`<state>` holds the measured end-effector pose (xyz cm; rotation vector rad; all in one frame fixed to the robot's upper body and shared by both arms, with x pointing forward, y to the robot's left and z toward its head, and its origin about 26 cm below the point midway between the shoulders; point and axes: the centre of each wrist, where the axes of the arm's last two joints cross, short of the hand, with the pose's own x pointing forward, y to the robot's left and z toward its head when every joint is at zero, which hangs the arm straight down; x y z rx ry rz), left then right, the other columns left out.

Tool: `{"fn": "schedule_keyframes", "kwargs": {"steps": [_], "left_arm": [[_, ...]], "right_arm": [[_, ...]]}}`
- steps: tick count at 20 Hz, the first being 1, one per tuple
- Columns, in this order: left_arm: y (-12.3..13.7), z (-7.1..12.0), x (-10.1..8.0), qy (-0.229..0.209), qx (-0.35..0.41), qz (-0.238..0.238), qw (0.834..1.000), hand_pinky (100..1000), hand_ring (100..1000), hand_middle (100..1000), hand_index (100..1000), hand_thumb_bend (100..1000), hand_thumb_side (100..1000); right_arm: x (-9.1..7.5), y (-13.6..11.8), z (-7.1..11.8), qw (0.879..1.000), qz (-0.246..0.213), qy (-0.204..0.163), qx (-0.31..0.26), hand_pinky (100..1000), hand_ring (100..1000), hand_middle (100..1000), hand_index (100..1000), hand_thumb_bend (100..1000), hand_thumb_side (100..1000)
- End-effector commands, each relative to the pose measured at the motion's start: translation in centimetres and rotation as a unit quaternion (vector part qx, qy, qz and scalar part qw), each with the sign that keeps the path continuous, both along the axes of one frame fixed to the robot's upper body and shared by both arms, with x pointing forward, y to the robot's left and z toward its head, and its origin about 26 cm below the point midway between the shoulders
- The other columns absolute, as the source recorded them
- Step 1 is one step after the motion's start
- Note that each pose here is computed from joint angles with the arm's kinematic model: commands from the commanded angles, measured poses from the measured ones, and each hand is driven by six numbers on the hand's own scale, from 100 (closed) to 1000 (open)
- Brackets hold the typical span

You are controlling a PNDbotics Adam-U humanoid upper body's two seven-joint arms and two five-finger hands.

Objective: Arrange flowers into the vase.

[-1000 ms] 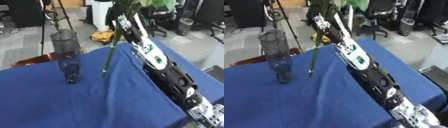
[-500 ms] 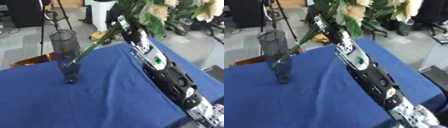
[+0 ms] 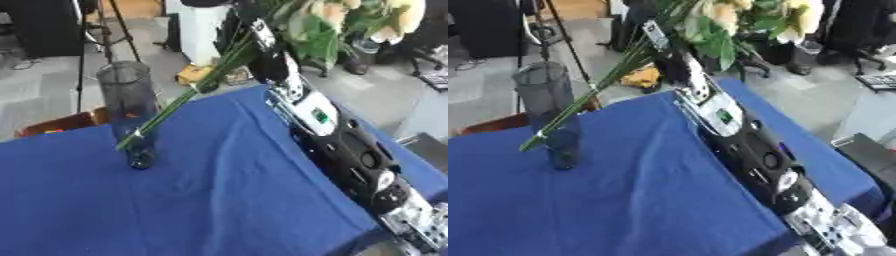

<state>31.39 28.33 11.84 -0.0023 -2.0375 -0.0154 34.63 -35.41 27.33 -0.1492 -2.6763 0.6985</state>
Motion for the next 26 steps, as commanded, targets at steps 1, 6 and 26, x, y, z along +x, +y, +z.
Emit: {"fn": "schedule_keyframes", "kwargs": {"steps": [1, 6, 26], "left_arm": [[0.9, 0.7, -0.1, -0.009, 0.018, 0.011, 1.0, 494, 553, 606, 823, 317, 942], [1.0, 0.7, -0.1, -0.009, 0.02, 0.012, 1.0, 494, 553, 606, 823, 317, 942], [1.3, 1.2, 0.0, -0.013, 0.03, 0.014, 0.999, 496, 554, 604, 822, 326, 936]], "right_arm": [[-1.2, -0.8, 2.4, 0.998, -0.009, -0.04, -0.048, 100, 163, 100, 347, 100, 952], [-1.4, -1.1, 2.5, 0.996, -0.014, -0.052, -0.067, 100, 163, 100, 345, 100, 954], [-1.2, -8.7, 3.8, 0.968, -0.118, -0.07, -0.211, 100, 122, 100, 219, 100, 983]]}}
